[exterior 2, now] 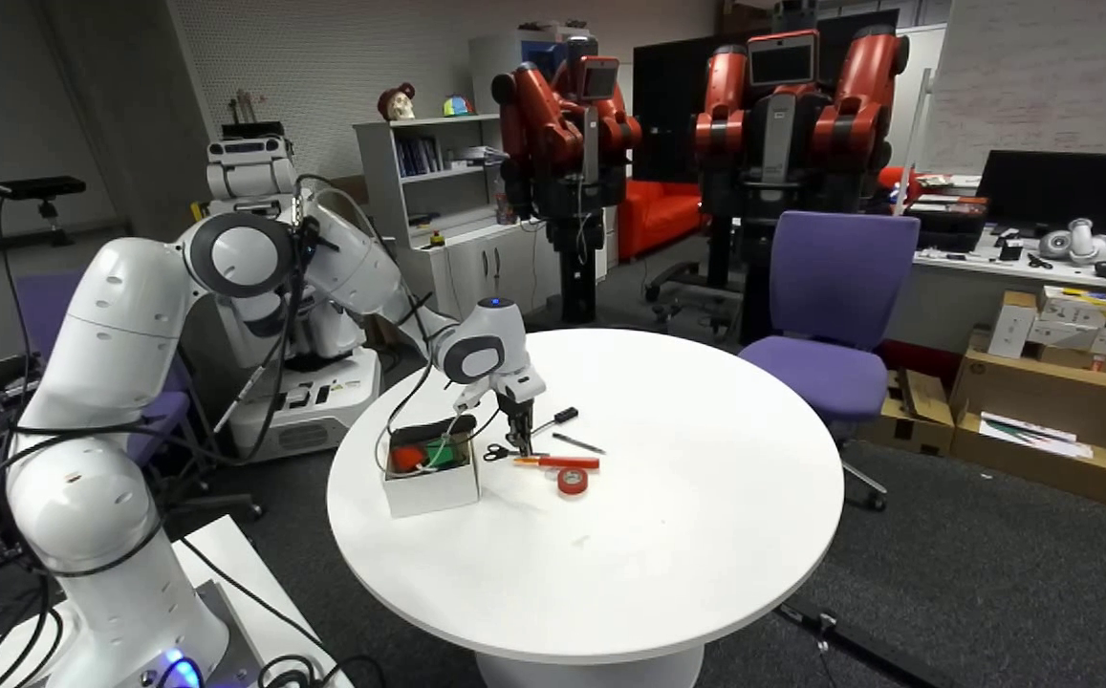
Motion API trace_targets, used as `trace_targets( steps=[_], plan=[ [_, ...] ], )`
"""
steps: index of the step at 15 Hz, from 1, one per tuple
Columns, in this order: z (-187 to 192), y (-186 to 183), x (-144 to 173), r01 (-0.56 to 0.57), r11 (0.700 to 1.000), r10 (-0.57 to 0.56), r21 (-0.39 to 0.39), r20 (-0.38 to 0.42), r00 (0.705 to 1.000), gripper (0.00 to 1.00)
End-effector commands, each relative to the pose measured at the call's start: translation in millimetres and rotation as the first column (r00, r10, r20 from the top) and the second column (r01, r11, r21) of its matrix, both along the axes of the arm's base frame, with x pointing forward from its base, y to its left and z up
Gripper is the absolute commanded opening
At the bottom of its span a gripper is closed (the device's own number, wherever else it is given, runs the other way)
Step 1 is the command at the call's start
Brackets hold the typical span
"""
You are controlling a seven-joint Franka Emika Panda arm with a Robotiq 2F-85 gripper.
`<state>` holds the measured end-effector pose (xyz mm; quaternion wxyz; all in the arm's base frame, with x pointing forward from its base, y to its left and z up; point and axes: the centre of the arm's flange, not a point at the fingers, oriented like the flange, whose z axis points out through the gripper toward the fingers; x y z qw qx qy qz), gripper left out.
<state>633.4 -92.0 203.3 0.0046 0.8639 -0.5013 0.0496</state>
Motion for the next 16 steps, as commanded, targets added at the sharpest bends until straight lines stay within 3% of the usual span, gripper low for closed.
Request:
trace_targets(
  steps=[1, 7, 16],
  plan=[
    [57, 5, -31, 0.018, 1.0, -0.017, -0.015, 0.072, 0.997, 0.03],
    [110, 39, -53, -0.014, 0.999, 0.023, -0.049, 0.18, 0.983, 0.03],
    [80, 113, -108, -0.126, 0.983, 0.136, -0.132, 0.069, 0.988, 0.03]
  ],
)
